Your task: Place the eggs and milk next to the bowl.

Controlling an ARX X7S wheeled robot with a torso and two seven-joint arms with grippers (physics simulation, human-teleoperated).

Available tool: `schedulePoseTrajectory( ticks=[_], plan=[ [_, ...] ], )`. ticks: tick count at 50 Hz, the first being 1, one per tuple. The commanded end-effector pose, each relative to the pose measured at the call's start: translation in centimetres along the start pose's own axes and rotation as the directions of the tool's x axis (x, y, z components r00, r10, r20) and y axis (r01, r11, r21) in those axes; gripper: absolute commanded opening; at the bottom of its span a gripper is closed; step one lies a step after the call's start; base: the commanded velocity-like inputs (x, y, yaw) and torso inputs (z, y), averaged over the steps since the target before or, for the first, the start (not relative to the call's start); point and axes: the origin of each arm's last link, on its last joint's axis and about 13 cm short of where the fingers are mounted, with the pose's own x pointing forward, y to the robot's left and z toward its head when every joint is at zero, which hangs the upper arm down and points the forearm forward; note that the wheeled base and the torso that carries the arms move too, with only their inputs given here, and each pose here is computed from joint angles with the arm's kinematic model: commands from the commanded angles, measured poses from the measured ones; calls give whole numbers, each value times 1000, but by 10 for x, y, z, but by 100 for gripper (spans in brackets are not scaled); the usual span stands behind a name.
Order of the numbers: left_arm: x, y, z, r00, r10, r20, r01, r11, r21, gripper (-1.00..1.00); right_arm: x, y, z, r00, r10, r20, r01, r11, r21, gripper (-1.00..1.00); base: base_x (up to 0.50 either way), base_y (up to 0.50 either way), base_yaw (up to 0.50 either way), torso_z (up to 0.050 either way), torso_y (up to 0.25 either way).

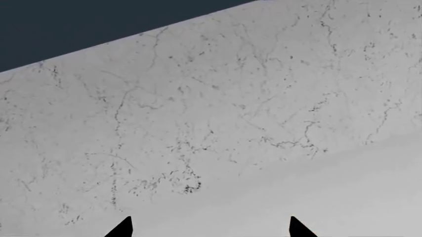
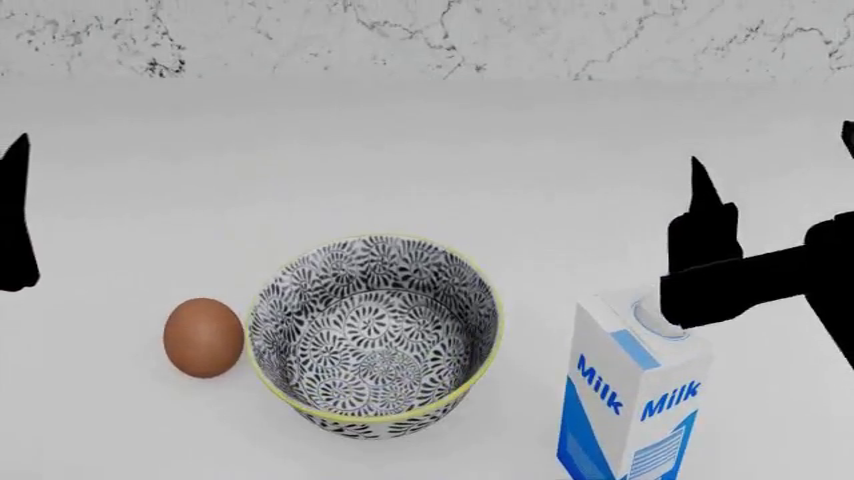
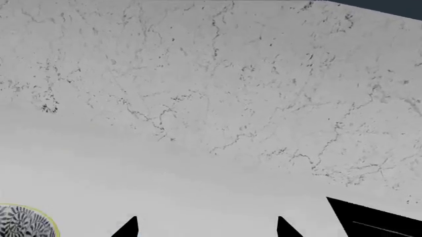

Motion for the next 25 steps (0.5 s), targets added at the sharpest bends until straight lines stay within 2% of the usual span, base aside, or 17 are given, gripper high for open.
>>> schedulePoseTrajectory(
  ticks=[1,14,25],
  plan=[
    [6,2,0,1000,-7,6,7,1000,-22,100,-30,-12,12,988,123,-92,-126,992,-28,100,0,0,0,0,0],
    [11,2,-6,1000,-14,3,14,1000,-26,100,-42,-15,13,968,195,-159,-203,979,-32,100,0,0,0,0,0],
    [13,4,-12,1000,-17,5,17,999,-27,100,-59,-14,18,944,292,-150,-300,954,-29,100,0,0,0,0,0]
  ],
)
